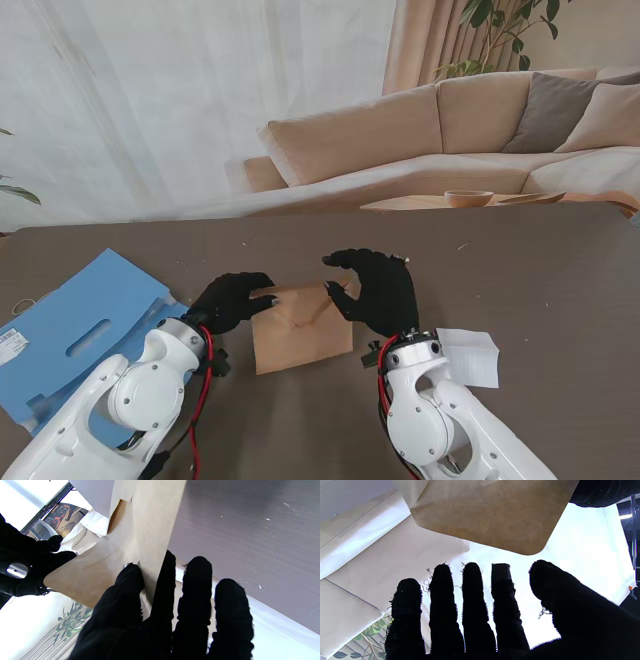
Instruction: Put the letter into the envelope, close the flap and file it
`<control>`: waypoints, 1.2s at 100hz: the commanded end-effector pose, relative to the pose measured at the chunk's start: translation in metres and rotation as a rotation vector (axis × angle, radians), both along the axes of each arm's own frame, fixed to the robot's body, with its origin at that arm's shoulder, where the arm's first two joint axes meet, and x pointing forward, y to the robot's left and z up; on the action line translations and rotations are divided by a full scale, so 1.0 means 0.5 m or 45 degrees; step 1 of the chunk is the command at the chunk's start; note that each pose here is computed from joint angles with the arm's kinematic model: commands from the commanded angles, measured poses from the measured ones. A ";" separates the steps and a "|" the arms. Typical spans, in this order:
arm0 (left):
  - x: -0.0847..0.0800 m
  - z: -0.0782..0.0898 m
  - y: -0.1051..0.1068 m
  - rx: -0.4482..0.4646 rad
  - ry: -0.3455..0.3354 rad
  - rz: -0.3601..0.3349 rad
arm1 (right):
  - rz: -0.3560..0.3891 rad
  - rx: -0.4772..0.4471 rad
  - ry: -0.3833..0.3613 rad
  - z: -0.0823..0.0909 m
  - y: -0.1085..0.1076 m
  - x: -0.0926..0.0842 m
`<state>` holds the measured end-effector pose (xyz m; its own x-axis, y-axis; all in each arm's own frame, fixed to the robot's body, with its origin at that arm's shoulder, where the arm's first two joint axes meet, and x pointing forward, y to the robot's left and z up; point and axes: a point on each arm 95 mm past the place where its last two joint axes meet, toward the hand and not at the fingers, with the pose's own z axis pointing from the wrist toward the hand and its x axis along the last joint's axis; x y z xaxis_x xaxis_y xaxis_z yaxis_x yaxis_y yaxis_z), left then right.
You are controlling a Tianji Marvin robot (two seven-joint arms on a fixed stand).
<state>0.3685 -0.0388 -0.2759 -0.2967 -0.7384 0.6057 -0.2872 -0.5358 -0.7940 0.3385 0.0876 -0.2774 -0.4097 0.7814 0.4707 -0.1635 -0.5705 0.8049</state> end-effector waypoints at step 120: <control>-0.053 0.021 0.001 -0.167 0.007 -0.168 | -0.339 -0.891 0.498 -0.092 -0.315 -0.072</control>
